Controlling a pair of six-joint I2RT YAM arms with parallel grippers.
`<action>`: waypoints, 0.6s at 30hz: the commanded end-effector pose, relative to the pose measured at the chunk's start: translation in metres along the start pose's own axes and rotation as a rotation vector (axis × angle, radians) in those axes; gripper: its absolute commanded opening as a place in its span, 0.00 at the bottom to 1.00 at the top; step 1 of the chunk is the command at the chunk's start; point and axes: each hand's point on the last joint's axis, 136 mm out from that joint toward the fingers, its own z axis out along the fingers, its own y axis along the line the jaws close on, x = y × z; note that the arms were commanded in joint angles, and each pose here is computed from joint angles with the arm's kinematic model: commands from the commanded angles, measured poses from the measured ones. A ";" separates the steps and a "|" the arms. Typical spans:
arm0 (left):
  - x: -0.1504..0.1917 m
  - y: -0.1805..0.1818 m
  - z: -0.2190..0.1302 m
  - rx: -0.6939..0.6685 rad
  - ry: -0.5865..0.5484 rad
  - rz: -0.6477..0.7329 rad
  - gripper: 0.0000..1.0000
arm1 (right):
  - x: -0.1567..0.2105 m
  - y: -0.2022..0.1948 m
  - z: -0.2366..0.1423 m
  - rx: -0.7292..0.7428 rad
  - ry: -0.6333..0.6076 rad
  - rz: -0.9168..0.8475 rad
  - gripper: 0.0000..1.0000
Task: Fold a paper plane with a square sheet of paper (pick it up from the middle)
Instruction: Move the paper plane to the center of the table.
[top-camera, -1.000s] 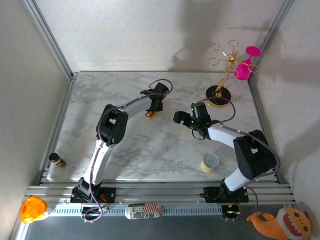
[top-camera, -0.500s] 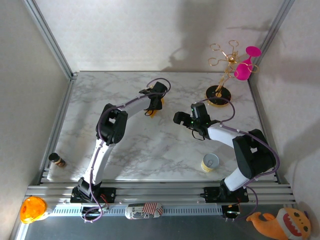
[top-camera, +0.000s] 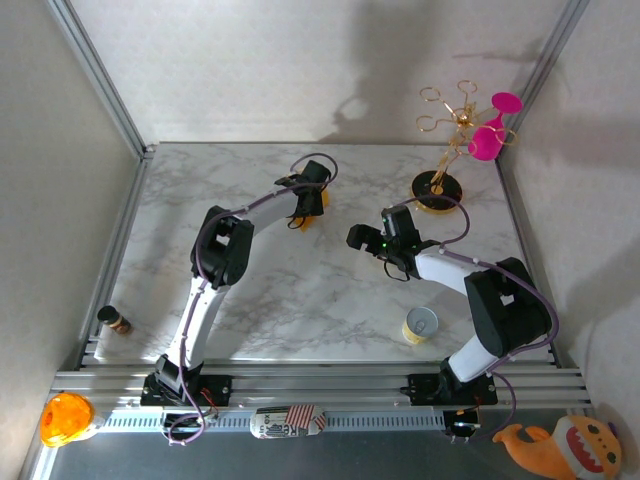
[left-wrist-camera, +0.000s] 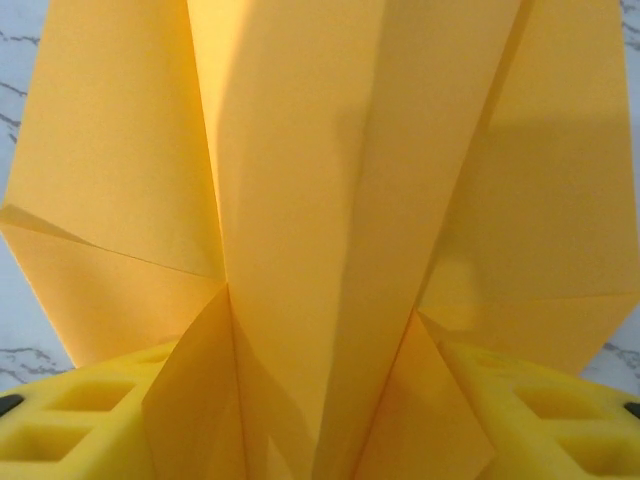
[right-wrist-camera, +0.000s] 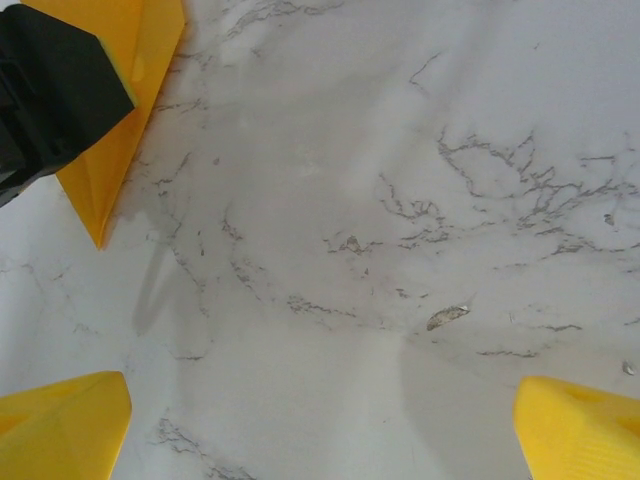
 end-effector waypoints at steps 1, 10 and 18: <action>0.029 0.016 0.021 -0.053 0.104 0.011 0.55 | -0.002 0.001 0.002 0.001 0.006 0.015 0.98; -0.015 0.003 -0.025 0.013 -0.003 -0.058 0.51 | -0.004 0.004 0.003 -0.008 0.008 0.021 0.98; -0.037 -0.001 -0.059 0.048 -0.064 -0.129 0.51 | -0.006 0.005 0.002 -0.006 0.003 0.025 0.97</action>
